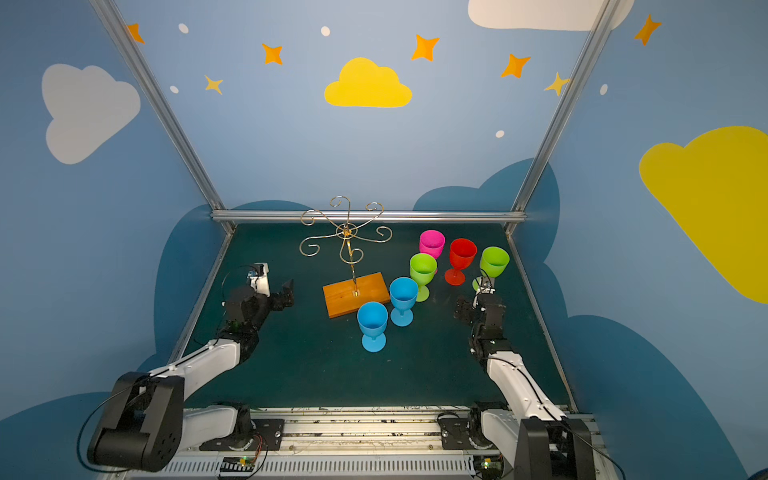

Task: Take the wine glass off the wine glass rack

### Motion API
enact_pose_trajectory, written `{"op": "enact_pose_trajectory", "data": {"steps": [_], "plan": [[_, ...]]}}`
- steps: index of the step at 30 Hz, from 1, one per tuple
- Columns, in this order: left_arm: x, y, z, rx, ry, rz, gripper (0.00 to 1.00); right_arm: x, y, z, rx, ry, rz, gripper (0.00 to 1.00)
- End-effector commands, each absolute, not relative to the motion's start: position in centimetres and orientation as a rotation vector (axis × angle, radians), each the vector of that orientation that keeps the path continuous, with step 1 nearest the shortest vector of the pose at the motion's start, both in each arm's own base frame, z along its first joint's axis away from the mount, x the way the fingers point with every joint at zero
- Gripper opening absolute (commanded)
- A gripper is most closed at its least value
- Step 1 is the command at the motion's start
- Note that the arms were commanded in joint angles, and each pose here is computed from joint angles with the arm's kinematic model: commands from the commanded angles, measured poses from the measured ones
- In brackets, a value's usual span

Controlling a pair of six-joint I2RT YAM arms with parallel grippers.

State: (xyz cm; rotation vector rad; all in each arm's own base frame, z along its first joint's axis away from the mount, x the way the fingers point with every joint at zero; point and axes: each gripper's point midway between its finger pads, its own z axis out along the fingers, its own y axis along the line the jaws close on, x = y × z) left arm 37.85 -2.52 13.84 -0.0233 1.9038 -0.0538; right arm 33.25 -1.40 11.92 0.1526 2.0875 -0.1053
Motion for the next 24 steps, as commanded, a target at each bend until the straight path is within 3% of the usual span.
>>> {"op": "enact_pose_trajectory", "data": {"steps": [1,6,13,24], "plan": [[37.8,-1.2,15.4,-0.024,1.849,0.019,0.99,35.2,-1.8,13.4,0.171,1.989,-0.063,0.91],[35.8,0.0,13.8,0.012,1.891,0.112,0.99,36.6,-0.5,10.9,0.141,2.007,0.037,0.91],[38.2,0.5,9.8,-0.045,1.925,0.091,1.00,37.9,0.0,8.9,0.115,2.059,0.063,0.91],[39.3,1.3,8.2,-0.082,1.974,0.047,0.99,38.6,0.4,9.0,0.118,2.080,-0.107,0.92]]}}
